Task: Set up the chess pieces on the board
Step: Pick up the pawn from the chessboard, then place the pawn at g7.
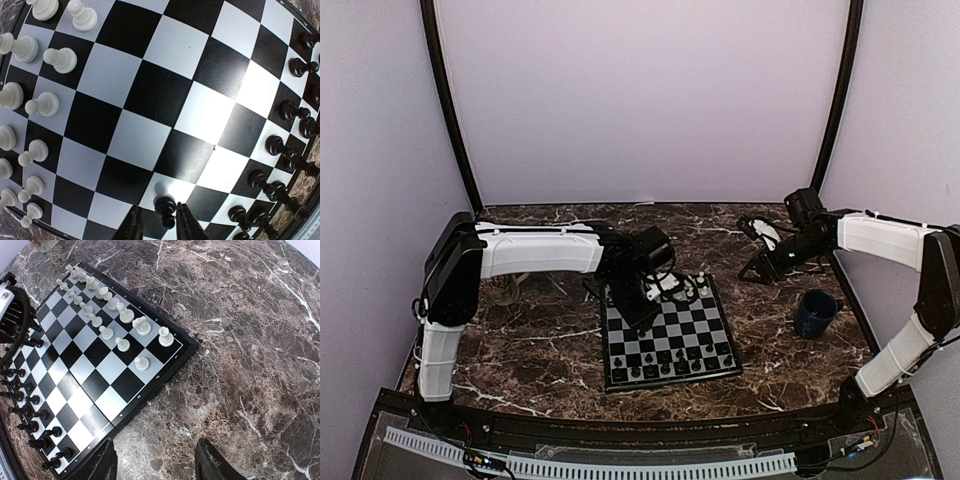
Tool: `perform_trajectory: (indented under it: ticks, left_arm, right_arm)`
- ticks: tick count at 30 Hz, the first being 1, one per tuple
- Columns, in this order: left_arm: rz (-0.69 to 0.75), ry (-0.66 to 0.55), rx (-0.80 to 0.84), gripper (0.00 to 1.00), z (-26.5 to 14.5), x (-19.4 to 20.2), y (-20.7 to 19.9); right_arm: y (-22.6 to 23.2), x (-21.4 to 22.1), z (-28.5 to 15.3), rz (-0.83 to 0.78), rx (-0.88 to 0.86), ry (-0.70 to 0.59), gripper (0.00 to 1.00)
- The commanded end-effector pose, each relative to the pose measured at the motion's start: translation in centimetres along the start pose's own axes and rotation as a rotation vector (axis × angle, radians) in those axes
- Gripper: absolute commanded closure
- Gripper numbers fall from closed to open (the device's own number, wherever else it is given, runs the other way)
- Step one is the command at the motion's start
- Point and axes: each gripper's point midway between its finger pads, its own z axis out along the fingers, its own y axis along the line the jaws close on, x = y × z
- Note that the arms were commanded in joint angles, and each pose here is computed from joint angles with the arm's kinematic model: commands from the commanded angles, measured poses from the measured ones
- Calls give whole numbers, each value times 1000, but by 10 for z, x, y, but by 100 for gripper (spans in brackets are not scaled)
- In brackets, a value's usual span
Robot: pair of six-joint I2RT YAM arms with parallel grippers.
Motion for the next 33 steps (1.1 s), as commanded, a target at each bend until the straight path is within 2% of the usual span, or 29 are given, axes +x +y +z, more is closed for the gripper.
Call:
perform_trajectory:
  ticks: [1, 9, 18, 28, 33]
  left_arm:
    - [1, 58, -11, 77, 5, 15, 1]
    - [1, 82, -1, 82, 5, 21, -1]
    - [0, 113, 2, 79, 3, 28, -1]
    - [0, 92, 26, 95, -5, 23, -6]
    - [56, 57, 49, 96, -27, 25, -20]
  right_arm:
    - [0, 1, 2, -4, -9, -1, 46]
    - [0, 1, 2, -3, -12, 0, 46]
    - [0, 1, 2, -2, -14, -1, 46]
    - [0, 1, 2, -4, -15, -1, 47]
    - [0, 1, 2, -3, -12, -3, 47]
